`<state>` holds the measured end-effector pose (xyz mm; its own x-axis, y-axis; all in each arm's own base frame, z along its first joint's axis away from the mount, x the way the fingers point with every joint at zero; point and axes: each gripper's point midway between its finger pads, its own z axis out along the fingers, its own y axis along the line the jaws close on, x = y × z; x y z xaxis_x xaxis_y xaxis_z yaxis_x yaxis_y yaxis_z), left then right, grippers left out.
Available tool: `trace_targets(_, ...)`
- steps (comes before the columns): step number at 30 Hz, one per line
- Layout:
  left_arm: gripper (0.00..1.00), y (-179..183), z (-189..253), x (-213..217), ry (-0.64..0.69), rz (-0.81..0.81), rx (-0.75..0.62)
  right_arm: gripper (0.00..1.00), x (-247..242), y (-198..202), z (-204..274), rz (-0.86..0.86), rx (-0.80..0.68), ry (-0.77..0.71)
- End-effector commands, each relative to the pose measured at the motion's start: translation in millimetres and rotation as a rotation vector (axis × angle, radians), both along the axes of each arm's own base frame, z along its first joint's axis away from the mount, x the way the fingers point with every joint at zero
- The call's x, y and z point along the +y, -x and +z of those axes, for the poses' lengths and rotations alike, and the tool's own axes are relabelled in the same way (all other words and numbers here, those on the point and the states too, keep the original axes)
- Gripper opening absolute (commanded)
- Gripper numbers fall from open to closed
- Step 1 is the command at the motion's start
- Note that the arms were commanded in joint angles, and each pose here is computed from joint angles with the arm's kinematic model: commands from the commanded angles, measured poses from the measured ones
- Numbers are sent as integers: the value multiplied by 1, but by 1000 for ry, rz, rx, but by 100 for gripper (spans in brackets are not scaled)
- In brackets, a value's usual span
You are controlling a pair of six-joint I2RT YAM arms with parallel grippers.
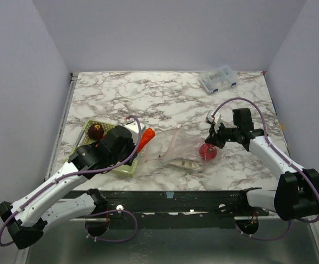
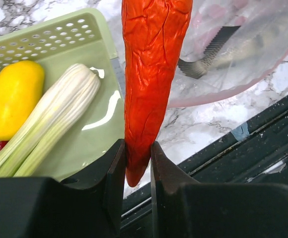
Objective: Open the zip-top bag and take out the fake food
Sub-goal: Pick up the fake vegetable from the zipper food storage bag.
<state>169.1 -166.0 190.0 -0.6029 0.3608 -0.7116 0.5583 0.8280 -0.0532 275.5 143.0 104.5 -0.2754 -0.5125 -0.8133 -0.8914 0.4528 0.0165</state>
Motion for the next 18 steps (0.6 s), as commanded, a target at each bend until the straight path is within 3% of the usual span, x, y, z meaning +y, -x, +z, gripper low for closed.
trace_targets(1,0,-9,3,19,-10,72,-62,0,-1,-6,0,-13,-14,11)
trace_targets(18,0,-30,-4,17,343,292,54,0,-2,-7,0,-16,-16,13)
